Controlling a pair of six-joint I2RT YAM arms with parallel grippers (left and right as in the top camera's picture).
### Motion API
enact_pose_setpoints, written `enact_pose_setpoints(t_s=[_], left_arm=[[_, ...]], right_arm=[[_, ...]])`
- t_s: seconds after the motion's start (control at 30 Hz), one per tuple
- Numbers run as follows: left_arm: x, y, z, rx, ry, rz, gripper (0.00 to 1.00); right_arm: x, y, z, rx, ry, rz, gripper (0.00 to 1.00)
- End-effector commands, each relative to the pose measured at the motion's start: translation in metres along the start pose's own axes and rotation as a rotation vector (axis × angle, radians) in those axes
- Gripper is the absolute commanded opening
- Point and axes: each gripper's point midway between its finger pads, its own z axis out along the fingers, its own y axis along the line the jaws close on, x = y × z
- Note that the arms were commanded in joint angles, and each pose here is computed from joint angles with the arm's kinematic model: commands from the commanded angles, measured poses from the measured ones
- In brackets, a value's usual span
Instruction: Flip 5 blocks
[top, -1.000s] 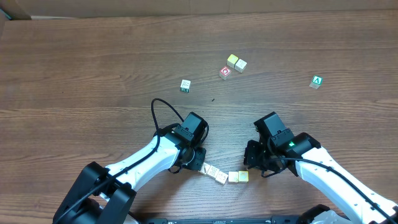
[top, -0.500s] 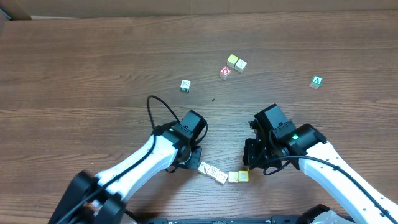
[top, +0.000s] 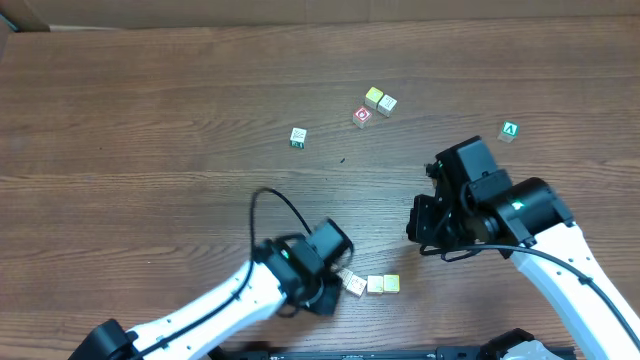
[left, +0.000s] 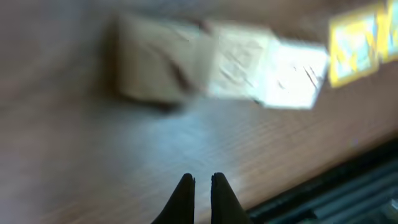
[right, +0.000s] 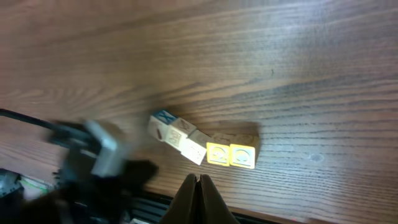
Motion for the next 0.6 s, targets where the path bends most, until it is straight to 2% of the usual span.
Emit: enact_pose_setpoints(t_s=[0.0, 0.17, 0.27, 0.43, 0.57], left_arm=[[0.022, -0.022, 0.009, 0.053, 0.05, -0.028, 0.04], [0.025, -0.036, 0.012, 0.072, 0.035, -0.012, 0.04], [0.015, -0.033, 0.012, 0.059, -0.008, -0.027, 0.04], [-0.001, -0.029, 0.009, 0.058, -0.062, -0.058, 0.04], [-0.014, -0.023, 0.003, 0.056, -0.094, -0.098, 0.04]], right_arm=[[-0.009, 0.003, -0.016, -0.012, -0.053, 0.031, 0.04], [-0.006, -0.004, -0.016, 0.012, -0.035, 0.064, 0.04], [-0.005, -0.023, -0.011, 0.108, -0.031, 0.128, 0.04], [-0.002, -0.025, 0.024, 0.078, 0.04, 0.044, 0.04], [-0.003, -0.032, 0.053, 0.087, 0.065, 0.043, 0.04]])
